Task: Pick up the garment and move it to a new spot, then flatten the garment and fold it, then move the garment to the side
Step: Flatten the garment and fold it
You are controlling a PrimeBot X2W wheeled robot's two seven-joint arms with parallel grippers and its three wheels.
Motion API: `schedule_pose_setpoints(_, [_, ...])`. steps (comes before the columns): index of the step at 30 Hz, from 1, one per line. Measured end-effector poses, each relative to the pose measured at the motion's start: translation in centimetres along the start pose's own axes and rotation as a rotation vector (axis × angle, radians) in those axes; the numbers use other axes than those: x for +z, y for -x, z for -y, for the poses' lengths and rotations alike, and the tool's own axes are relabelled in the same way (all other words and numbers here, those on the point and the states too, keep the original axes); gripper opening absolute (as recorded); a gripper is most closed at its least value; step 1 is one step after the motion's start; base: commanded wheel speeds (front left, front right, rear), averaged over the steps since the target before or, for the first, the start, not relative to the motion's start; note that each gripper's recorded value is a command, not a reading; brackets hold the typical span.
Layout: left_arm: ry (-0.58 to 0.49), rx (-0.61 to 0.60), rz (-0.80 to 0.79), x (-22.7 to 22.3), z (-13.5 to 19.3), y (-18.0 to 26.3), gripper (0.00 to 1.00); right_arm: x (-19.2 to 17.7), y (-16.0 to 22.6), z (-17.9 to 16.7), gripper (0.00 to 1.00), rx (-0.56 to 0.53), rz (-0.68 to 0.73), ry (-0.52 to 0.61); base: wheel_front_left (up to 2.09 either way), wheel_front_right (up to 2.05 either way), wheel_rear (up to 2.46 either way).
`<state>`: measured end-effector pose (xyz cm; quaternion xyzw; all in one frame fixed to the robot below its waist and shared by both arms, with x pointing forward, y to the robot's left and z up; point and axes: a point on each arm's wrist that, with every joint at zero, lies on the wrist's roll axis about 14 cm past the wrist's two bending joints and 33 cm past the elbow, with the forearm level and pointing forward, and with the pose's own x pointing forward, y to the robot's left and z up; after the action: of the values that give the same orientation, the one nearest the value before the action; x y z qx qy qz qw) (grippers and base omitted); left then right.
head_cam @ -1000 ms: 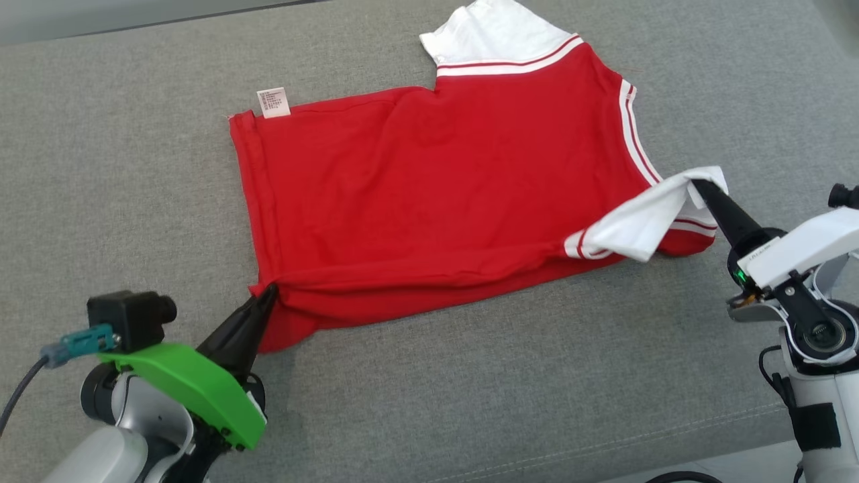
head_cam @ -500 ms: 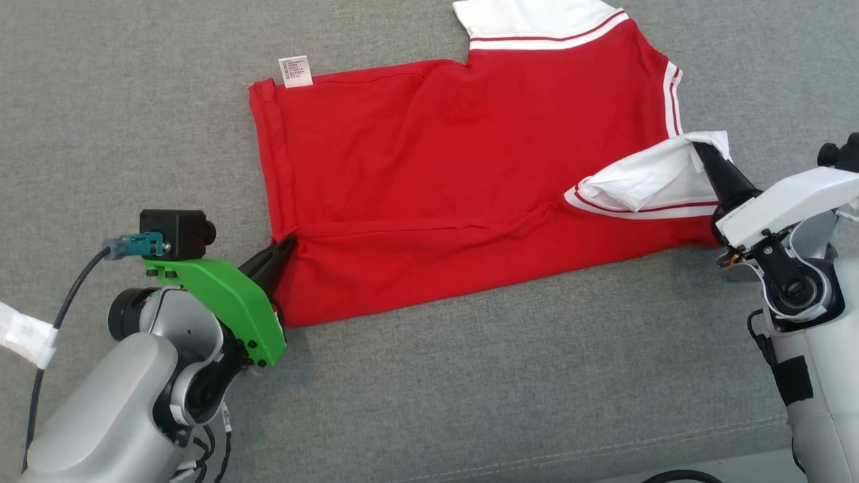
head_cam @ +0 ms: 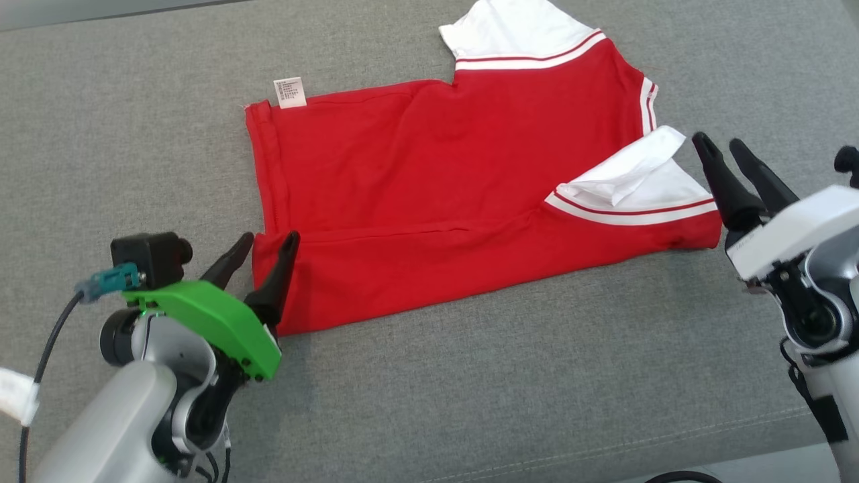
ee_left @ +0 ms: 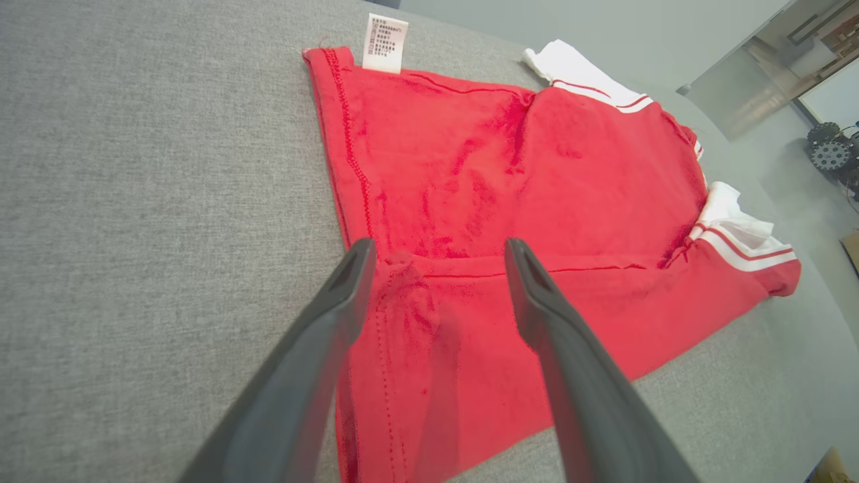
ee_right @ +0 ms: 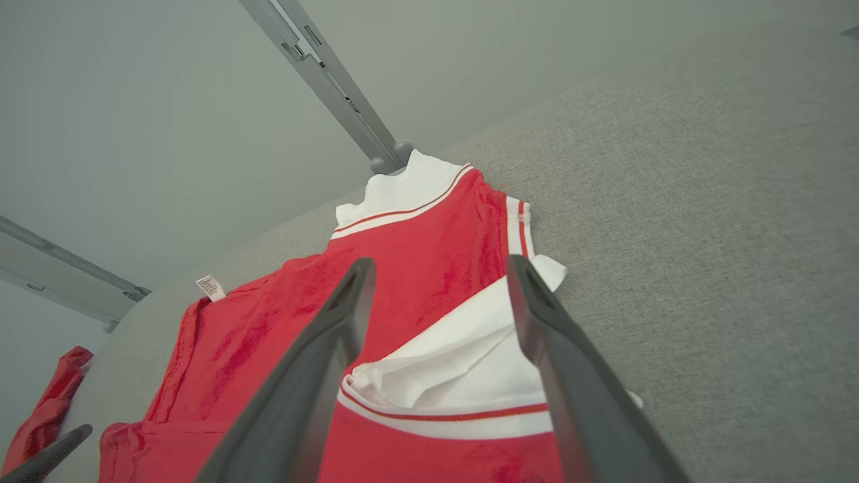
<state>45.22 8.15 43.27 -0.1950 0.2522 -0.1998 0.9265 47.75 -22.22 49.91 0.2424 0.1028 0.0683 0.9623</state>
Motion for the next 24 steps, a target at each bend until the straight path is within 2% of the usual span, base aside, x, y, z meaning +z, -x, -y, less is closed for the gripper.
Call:
schedule_pose_setpoints(4, [0.022, -0.02, -0.011, -1.6, 1.4, 1.9, 1.0, -1.4, 3.1, 1.5, 1.0, -0.032, -0.056, 0.128, 0.0, 0.0, 0.0])
schedule_pose_setpoints(11, [0.021, 0.048, -0.111, -5.1, -0.2, 2.8, 1.0, -4.3, 4.9, 5.5, 1.0, -0.14, -0.172, 0.268, 0.0, 0.0, 0.0])
schedule_pose_setpoints(24, [0.051, 0.123, -0.182, -6.8, -3.1, 2.4, 1.0, -6.9, 2.7, 7.2, 1.0, -0.188, -0.267, 0.263, 0.0, 0.0, 0.0])
